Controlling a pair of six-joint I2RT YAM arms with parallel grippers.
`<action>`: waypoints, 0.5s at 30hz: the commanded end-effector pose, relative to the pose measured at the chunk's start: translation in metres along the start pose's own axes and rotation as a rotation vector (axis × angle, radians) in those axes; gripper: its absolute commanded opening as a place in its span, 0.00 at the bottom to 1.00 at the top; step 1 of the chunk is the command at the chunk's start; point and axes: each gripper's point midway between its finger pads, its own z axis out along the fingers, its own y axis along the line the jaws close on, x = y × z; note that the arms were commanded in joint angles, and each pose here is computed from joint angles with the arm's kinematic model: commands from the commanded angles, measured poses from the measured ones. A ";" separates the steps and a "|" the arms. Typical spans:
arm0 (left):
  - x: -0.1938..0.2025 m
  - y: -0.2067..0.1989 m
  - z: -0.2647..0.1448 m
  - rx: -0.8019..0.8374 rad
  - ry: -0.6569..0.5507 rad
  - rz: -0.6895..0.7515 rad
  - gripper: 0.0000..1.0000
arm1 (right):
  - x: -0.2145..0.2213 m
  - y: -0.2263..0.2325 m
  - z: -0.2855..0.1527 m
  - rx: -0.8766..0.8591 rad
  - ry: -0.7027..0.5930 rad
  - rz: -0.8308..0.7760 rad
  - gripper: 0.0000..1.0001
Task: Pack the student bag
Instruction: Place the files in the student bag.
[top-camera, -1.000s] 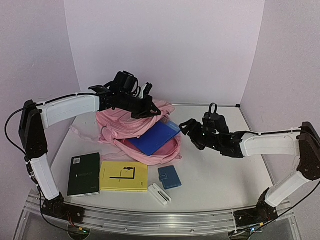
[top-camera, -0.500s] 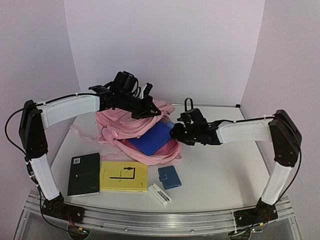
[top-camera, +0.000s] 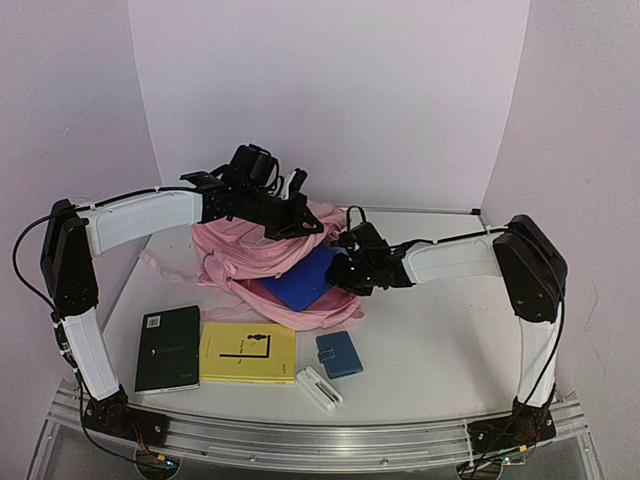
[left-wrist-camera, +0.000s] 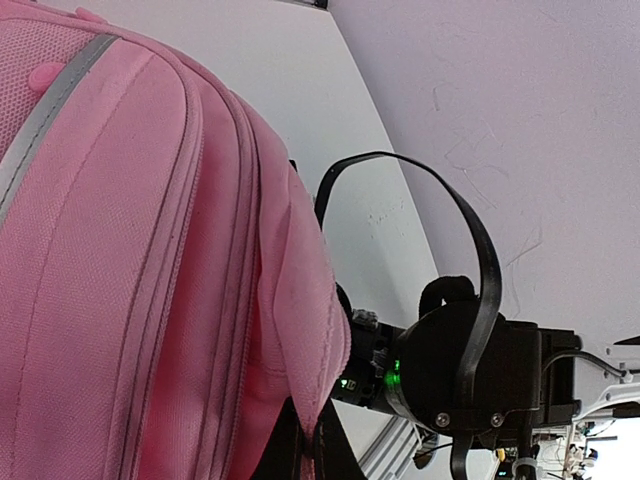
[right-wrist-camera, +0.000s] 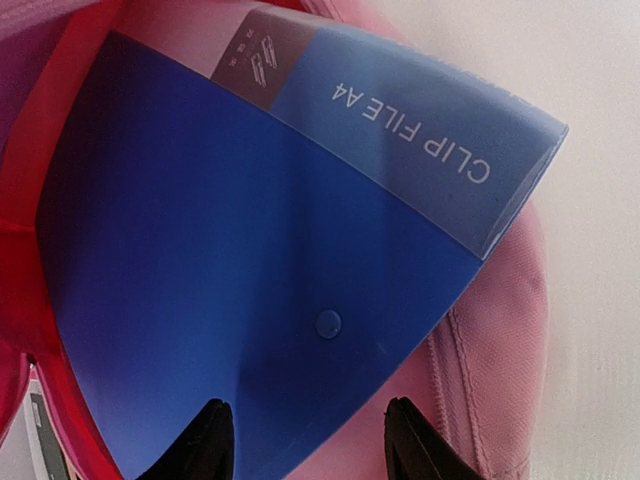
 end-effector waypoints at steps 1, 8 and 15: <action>-0.031 -0.035 -0.013 0.081 -0.087 0.070 0.00 | -0.007 0.011 0.008 -0.015 -0.004 0.021 0.47; -0.030 -0.036 -0.007 0.096 -0.070 0.071 0.00 | -0.012 0.046 0.011 -0.152 0.014 -0.015 0.22; -0.028 -0.039 -0.002 0.116 -0.048 0.076 0.00 | -0.022 0.081 0.017 -0.287 -0.001 -0.030 0.18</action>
